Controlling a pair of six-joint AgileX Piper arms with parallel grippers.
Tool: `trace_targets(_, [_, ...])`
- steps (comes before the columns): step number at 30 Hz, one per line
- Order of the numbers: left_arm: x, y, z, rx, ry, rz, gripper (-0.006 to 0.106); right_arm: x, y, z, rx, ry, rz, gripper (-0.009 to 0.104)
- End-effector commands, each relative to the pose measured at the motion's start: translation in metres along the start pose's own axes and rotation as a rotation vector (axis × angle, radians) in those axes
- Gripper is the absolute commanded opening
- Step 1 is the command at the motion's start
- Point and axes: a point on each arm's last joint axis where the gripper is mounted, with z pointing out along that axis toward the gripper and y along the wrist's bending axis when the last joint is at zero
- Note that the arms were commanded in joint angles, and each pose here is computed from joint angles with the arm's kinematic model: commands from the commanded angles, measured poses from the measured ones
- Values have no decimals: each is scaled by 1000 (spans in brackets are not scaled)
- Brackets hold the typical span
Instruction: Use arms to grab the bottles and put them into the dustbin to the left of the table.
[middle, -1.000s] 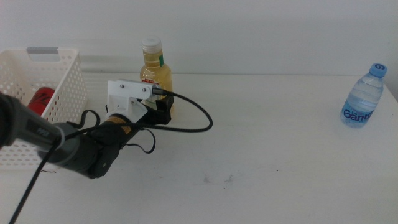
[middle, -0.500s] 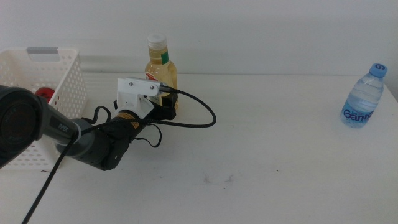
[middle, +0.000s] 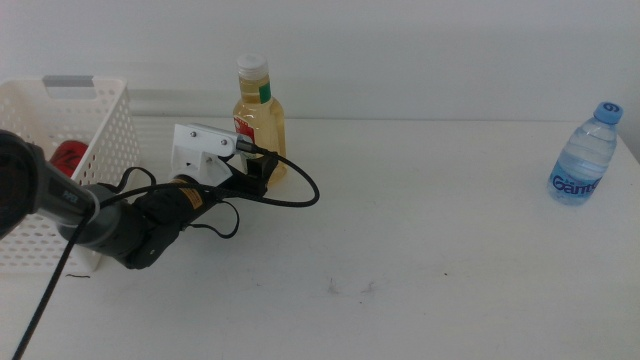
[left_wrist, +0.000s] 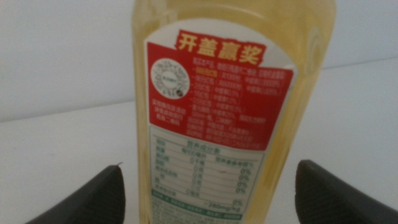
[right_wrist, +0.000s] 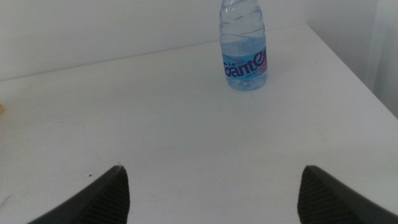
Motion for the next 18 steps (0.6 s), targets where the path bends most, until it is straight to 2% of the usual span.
trace_targets(1, [-2,0,1,20,-20,-7,94,0,0,0,6,-12,-6,74])
trace_targets(9, [-16,1,11,33,-57,22,94,0,0,0,6,-12,-6,74])
trace_targets(14, [-13,3,24,74,-60,-9,94,0,0,0,6,-12,-6,74])
trace_targets(18, [-8,4,37,116,-57,22,94,0,0,0,6,-12,-6,74])
